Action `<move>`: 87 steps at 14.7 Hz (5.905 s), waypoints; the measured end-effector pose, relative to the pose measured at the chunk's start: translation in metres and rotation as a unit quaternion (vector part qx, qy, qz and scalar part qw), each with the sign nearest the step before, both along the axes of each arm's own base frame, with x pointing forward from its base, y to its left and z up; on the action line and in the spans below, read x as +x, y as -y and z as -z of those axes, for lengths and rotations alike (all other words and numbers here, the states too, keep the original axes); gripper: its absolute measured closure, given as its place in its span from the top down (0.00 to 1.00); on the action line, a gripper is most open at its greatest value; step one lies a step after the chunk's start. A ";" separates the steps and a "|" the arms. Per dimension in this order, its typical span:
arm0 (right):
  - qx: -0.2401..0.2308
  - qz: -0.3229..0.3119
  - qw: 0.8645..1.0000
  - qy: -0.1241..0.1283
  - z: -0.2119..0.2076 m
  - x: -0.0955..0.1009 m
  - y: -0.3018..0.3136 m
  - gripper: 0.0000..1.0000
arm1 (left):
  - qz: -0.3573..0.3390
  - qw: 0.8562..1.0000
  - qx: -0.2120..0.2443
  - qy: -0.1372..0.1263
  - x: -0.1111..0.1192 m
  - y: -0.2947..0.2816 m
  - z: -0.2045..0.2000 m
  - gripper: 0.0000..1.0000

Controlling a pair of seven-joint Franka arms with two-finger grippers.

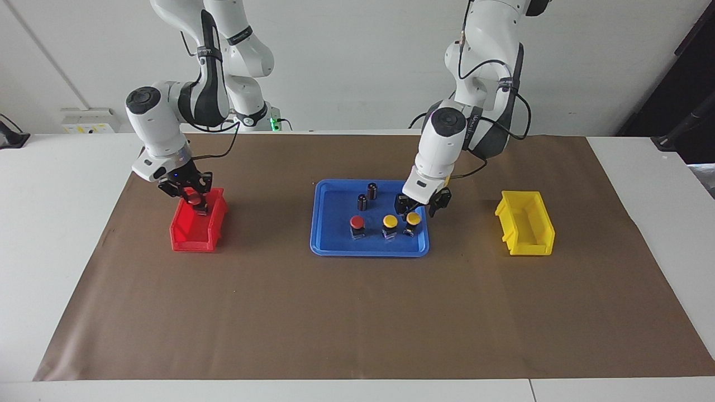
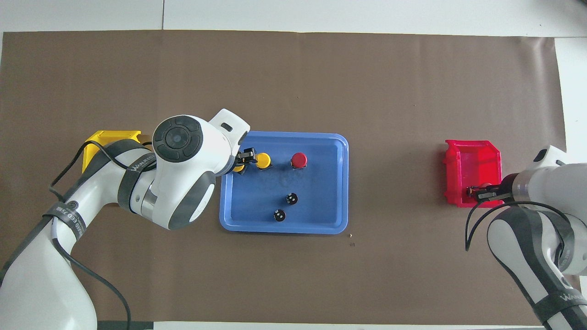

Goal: Sort red and yellow buttons by color

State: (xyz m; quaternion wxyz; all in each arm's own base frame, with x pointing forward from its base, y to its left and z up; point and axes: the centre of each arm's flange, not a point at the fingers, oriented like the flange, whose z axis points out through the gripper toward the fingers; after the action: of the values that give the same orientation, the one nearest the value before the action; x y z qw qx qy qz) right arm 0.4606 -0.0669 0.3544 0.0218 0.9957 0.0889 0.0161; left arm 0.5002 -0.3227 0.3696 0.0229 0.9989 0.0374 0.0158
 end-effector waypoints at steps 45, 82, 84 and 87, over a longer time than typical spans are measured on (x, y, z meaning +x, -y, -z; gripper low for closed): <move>0.048 0.139 0.989 0.019 -0.015 0.115 -0.443 0.75 | 0.078 0.996 0.020 -0.043 0.026 -0.315 -0.043 0.42; -0.003 -0.009 1.000 -0.001 -0.064 0.094 -0.034 0.41 | -0.016 1.000 0.007 -0.012 0.026 0.020 -0.045 1.00; -0.003 -0.013 1.000 0.001 -0.064 0.092 -0.026 0.41 | -0.026 0.999 0.015 -0.025 0.017 0.053 -0.020 1.00; -0.004 -0.015 1.000 0.020 -0.050 0.089 -0.023 0.41 | -0.036 0.999 0.025 -0.029 0.011 0.081 -0.001 0.98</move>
State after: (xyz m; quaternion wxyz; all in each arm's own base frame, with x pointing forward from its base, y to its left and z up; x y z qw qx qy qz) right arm 0.5491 -0.0439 0.4049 0.0272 0.9936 0.1036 0.0355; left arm 0.5116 -0.4032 0.3703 -0.0038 0.9972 0.0732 -0.0111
